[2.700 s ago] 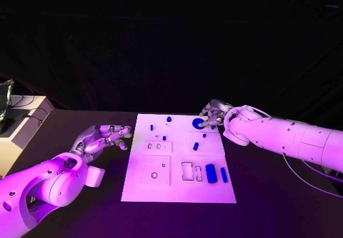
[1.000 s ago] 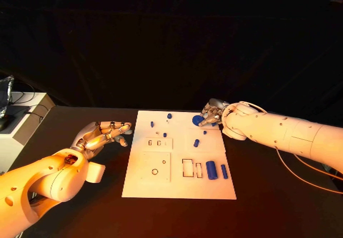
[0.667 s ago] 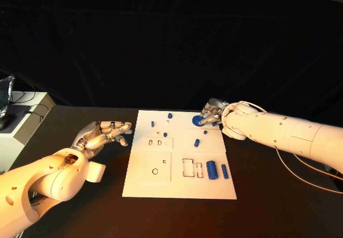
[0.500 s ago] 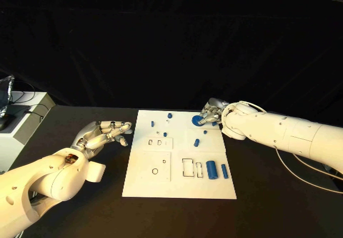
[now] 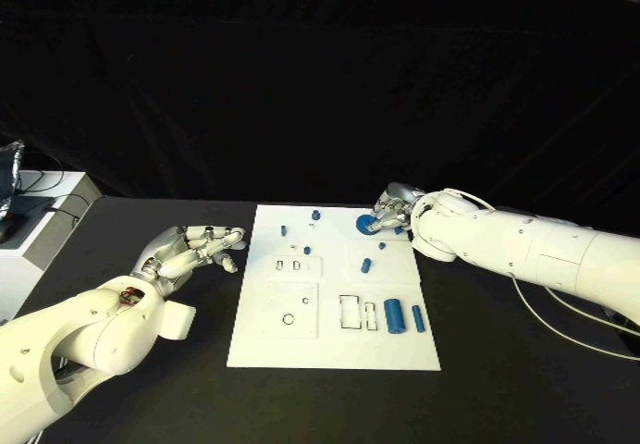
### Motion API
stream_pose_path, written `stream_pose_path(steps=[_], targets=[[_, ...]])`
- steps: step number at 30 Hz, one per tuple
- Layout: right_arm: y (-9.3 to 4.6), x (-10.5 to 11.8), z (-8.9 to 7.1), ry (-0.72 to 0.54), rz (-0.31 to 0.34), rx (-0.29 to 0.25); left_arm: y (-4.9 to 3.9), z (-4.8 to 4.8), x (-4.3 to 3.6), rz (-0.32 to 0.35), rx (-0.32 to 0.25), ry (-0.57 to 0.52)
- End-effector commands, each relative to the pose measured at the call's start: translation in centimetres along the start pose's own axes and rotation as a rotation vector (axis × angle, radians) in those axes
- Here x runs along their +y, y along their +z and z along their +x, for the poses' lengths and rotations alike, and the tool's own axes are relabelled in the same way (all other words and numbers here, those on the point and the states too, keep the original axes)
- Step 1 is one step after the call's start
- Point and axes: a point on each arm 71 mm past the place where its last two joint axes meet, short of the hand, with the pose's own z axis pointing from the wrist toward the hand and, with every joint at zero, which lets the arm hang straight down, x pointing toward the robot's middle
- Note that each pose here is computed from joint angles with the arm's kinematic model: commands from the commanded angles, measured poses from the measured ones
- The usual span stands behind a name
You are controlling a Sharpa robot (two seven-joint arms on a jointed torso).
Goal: Assemble the parts on the task board
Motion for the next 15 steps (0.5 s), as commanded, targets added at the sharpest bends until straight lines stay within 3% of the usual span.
stream_pose_path(steps=[1, 10, 15], targets=[[-0.3, 0.4, 0.1, -0.039, -0.021, -0.053, 0.06, 0.26, -0.08, 0.004, 0.021, -0.01], [-1.7, 2.6, -0.4, -0.069, -0.144, -0.211, 0.06, 0.23, -0.06, 0.005, 0.023, -0.012], [-2.7, 4.9, -0.1, -0.107, -0.24, -0.258, 0.07, 0.23, -0.05, 0.006, 0.024, -0.012]])
